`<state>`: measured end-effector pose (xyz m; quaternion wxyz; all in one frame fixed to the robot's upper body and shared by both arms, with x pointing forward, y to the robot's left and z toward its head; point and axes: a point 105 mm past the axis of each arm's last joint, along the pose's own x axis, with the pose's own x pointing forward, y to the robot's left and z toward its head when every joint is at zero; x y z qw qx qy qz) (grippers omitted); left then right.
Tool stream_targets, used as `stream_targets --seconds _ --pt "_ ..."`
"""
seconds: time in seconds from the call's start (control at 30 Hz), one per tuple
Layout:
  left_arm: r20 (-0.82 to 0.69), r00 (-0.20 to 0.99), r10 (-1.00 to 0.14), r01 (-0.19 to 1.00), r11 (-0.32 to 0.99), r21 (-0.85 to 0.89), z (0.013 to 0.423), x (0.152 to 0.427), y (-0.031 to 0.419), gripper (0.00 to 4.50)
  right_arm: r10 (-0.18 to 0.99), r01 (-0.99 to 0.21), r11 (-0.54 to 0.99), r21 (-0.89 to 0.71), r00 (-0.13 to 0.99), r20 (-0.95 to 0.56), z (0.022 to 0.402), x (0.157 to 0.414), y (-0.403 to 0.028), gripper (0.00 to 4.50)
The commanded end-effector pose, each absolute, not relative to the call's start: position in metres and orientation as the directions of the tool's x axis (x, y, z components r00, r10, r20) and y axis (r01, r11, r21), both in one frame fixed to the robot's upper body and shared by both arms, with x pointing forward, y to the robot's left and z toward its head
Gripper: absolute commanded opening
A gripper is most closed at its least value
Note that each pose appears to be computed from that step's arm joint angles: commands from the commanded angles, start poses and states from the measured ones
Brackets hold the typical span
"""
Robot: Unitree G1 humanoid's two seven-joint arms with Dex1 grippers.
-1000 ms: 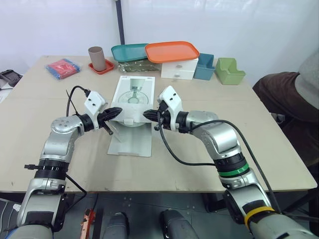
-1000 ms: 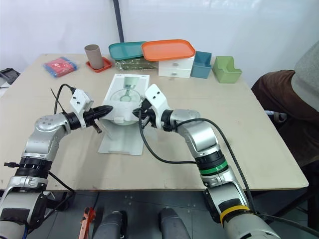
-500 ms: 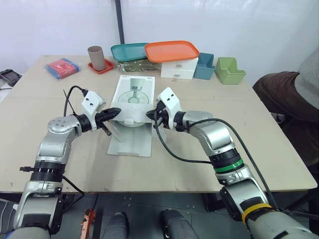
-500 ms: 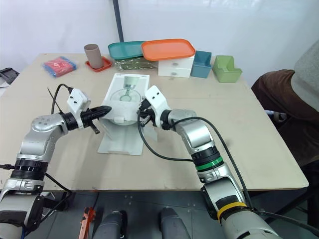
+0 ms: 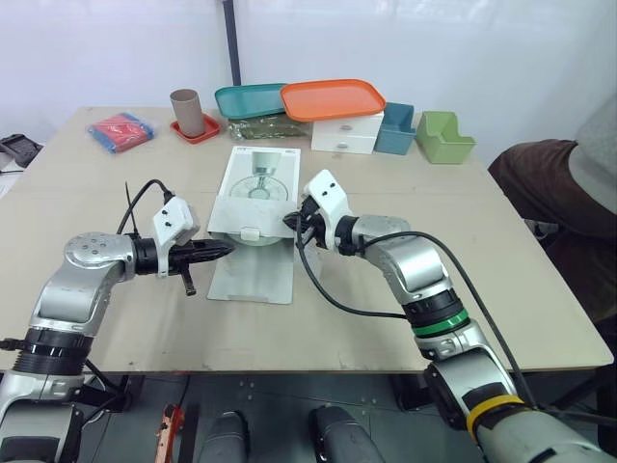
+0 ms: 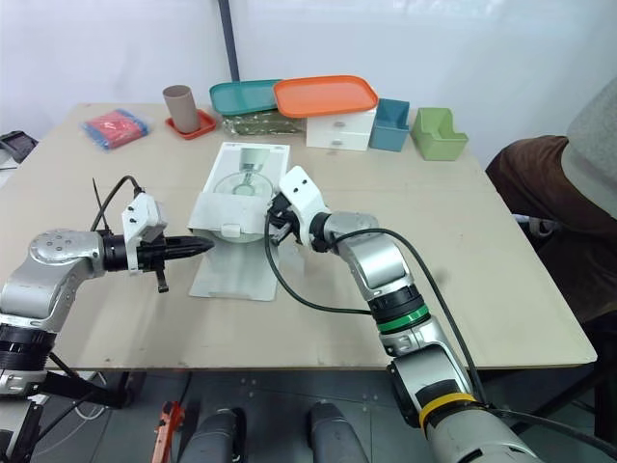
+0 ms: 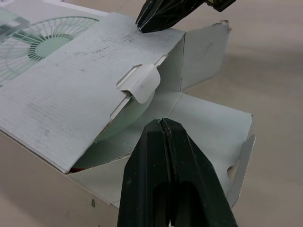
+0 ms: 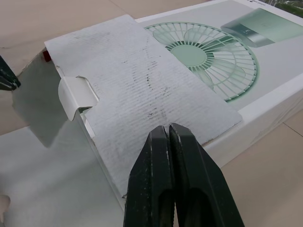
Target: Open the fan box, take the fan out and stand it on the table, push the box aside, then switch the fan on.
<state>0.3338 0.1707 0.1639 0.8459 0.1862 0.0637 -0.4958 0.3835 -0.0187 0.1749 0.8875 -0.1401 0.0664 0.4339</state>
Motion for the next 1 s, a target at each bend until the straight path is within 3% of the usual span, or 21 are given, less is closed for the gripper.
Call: stream_targets --seconds 0.03,0.23,0.57,0.7,1.0 --pt "-0.343 0.511 -0.789 0.852 0.412 0.323 0.167 0.337 0.174 0.00 0.757 -0.794 0.577 -0.191 0.607 -0.242 0.172 0.380 -0.016 0.10" --pt "-0.459 0.585 -0.669 0.806 0.417 0.420 0.151 0.351 0.199 0.00 0.759 -0.796 0.573 -0.194 0.605 -0.240 0.170 0.380 -0.014 0.10" --pt "-0.503 0.544 -0.671 0.834 0.368 0.412 0.152 0.341 0.202 0.00 0.764 -0.798 0.572 -0.189 0.603 -0.231 0.172 0.380 -0.013 0.10" --pt "-0.457 0.525 -0.718 0.845 0.372 0.385 0.165 0.339 0.194 0.00 0.767 -0.800 0.569 -0.190 0.600 -0.228 0.171 0.379 -0.011 0.10" --pt "-0.582 0.546 -0.603 0.837 0.356 0.416 0.152 0.343 0.217 0.00 0.768 -0.800 0.569 -0.191 0.600 -0.223 0.173 0.380 -0.010 0.10"
